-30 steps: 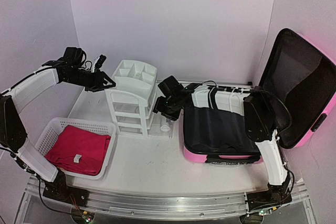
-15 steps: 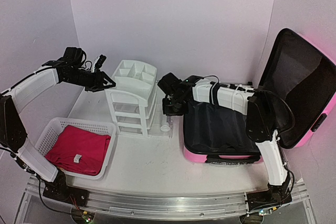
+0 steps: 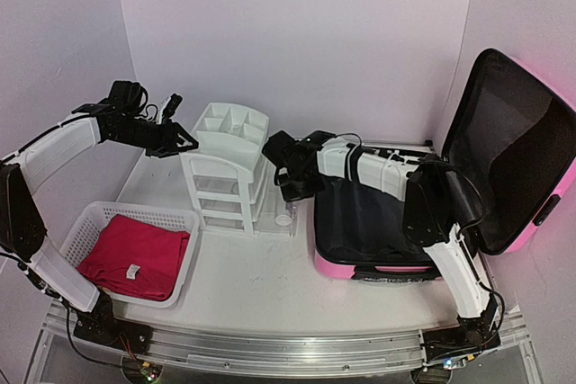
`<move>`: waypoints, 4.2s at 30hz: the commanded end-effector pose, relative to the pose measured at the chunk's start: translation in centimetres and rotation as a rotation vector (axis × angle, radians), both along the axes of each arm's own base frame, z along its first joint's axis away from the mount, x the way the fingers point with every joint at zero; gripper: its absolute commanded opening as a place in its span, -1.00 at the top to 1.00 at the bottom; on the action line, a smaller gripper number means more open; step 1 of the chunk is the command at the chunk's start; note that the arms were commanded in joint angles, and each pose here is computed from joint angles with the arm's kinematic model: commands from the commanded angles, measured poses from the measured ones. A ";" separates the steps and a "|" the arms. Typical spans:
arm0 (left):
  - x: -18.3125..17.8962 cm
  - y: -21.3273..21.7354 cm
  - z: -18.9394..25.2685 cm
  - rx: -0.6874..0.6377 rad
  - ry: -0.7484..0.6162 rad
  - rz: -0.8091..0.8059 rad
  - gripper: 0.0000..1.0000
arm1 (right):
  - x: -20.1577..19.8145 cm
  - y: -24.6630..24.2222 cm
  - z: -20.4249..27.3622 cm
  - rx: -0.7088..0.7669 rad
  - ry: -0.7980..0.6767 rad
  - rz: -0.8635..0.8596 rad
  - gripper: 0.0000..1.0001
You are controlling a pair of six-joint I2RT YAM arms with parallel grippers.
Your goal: Open, take out, and arrange the luggage
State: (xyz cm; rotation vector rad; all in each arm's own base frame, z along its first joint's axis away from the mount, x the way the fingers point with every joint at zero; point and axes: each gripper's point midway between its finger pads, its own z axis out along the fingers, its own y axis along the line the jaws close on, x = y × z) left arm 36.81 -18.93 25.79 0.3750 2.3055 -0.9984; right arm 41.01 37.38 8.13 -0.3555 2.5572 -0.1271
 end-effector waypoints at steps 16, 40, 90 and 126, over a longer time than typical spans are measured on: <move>-0.5 0.6 -1.2 0.032 0.028 0.016 0.37 | 1.4 10.0 -2.3 0.512 0.065 0.017 0.89; 0.1 1.3 -2.0 0.060 0.037 0.040 0.37 | 0.0 7.9 3.2 0.470 0.036 0.074 0.21; 1.2 3.4 -2.7 0.080 0.055 0.118 0.39 | 0.4 15.2 -1.7 0.779 0.082 -0.196 0.96; 3.9 10.7 -5.3 0.057 0.145 0.302 0.42 | -11.0 16.8 4.2 0.246 -0.135 0.542 0.63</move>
